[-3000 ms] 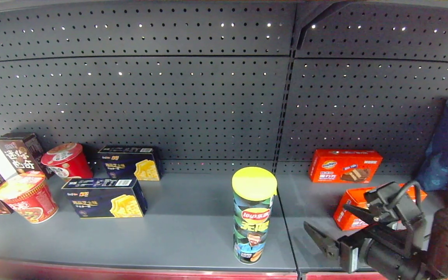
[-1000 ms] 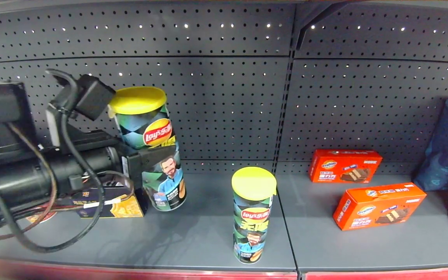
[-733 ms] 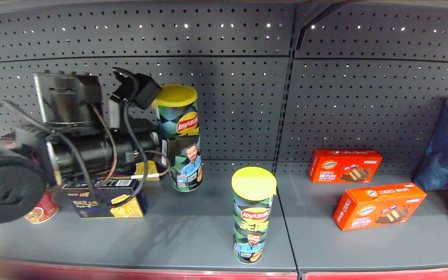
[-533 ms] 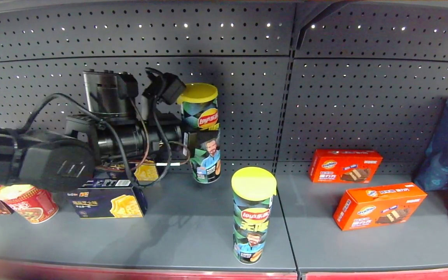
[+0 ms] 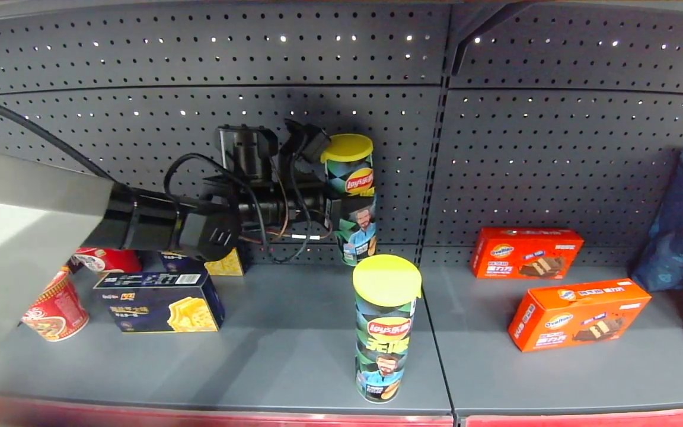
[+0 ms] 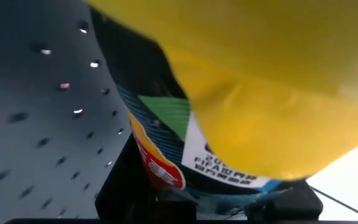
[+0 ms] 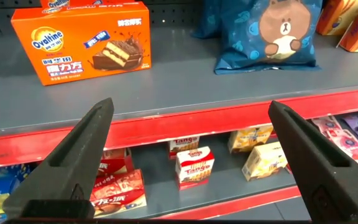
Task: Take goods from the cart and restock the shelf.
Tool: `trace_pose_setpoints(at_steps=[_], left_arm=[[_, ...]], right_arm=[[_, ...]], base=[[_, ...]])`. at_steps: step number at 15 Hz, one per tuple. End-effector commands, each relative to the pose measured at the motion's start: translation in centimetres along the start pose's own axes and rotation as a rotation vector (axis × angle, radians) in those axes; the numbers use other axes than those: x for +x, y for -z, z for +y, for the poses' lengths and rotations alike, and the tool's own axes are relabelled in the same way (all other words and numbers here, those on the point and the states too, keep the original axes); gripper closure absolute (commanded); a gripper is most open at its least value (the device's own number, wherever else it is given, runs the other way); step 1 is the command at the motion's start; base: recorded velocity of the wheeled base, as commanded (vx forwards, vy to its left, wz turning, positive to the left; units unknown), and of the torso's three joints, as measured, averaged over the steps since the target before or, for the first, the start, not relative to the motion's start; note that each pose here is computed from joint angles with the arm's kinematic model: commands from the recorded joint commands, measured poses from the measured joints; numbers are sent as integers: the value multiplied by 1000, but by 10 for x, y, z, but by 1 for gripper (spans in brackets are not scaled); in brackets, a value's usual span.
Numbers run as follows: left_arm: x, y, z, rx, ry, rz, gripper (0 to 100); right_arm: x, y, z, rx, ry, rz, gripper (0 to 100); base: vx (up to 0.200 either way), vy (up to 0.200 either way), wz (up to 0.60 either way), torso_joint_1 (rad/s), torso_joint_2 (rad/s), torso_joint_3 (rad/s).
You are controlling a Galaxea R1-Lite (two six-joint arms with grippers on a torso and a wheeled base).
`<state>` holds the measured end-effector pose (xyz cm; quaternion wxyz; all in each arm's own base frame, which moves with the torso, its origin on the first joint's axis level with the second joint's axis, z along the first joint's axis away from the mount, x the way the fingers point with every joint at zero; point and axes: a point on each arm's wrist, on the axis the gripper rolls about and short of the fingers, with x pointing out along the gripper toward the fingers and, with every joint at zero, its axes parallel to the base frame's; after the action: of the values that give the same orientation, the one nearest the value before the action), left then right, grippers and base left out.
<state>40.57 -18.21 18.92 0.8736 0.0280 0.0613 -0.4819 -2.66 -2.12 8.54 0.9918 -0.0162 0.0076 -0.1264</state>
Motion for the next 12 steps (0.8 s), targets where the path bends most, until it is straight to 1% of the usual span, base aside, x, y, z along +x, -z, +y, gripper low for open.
trace_pose_setpoints(at_steps=[1, 4, 6, 10, 12], left_arm=[[21, 26, 6, -25, 27, 37, 100], [28, 36, 5, -33, 39, 57, 100], [29, 37, 2, -34, 47, 59, 100], [31, 43, 4, -41, 54, 69, 100], [31, 47, 4, -26, 54, 80, 100]], right_arm=[[0, 0, 0, -2, 1, 2, 0], [0, 0, 0, -2, -2, 2, 0], [0, 0, 0, -3, -1, 2, 0], [0, 0, 0, -2, -1, 2, 0], [0, 0, 0, -2, 1, 2, 0]], base=[[0, 0, 0, 0, 0, 0], [0, 0, 0, 0, 0, 0], [0, 0, 0, 0, 0, 0], [0, 0, 0, 0, 0, 0], [0, 0, 0, 0, 0, 0]])
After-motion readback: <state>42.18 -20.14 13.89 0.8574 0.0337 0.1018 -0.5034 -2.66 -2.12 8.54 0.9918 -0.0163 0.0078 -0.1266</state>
